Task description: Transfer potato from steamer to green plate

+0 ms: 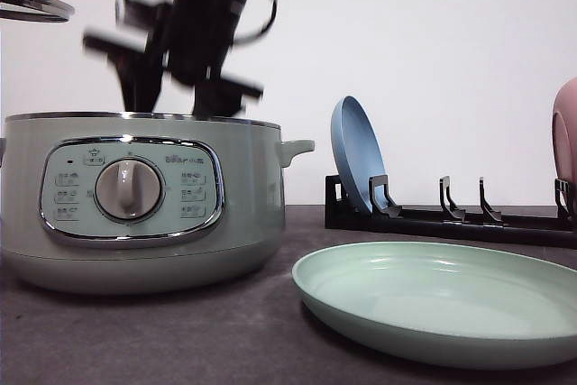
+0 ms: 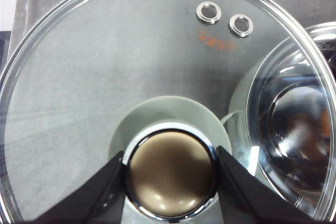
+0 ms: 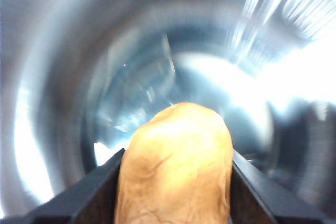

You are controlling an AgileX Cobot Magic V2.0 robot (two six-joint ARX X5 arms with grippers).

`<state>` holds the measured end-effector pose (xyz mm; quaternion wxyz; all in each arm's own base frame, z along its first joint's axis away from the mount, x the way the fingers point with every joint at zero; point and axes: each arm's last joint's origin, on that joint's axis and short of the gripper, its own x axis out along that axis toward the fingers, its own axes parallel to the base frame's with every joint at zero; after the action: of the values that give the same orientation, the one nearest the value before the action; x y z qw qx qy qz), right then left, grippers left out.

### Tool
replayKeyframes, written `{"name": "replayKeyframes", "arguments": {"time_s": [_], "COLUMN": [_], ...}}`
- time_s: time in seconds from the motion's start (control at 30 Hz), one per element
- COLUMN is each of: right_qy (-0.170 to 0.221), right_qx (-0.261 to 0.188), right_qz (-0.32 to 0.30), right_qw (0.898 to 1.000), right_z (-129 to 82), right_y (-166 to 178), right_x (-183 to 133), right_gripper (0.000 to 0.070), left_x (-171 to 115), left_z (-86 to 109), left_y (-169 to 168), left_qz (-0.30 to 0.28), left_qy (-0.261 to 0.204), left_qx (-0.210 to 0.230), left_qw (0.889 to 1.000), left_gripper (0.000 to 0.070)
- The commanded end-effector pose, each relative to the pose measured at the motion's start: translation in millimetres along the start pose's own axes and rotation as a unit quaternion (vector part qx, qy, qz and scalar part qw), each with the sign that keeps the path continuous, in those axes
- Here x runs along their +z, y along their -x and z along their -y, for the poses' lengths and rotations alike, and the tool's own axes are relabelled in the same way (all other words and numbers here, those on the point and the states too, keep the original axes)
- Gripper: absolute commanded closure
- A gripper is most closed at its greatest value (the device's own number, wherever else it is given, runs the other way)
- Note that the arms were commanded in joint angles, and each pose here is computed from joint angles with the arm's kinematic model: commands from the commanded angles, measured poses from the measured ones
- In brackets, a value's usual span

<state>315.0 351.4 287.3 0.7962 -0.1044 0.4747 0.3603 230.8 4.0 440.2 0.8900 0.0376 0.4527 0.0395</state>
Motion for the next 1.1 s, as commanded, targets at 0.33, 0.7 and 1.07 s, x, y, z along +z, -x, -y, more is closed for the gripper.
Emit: {"name": "replayKeyframes", "arguments": {"time_s": [0.33,0.7,1.07], "right_qy": [0.042,0.014,-0.012], "right_qx": [-0.002,-0.044,-0.056], "right_qz": [0.100,0.091,0.089], "right_qw": [0.994,0.995,0.994], "right_z": [-0.3,30.7,53.6], "right_y": [155.8,234.4,207.2], "right_x": [-4.3,-60.2,-151.6], "right_gripper": [0.0535,0.0536,0.0536], "left_x": [6.2,7.1,6.4], "left_z": [-0.3,6.8,34.1], "left_y": [12.9,13.7,17.7], "left_qz": [0.042,0.048,0.051], "left_qy": [0.001,-0.009,-0.055], "left_qx": [-0.021,-0.062,-0.110], "left_qw": [0.999,0.997,0.991], "left_gripper": [0.0700,0.0700,0.0700]}}
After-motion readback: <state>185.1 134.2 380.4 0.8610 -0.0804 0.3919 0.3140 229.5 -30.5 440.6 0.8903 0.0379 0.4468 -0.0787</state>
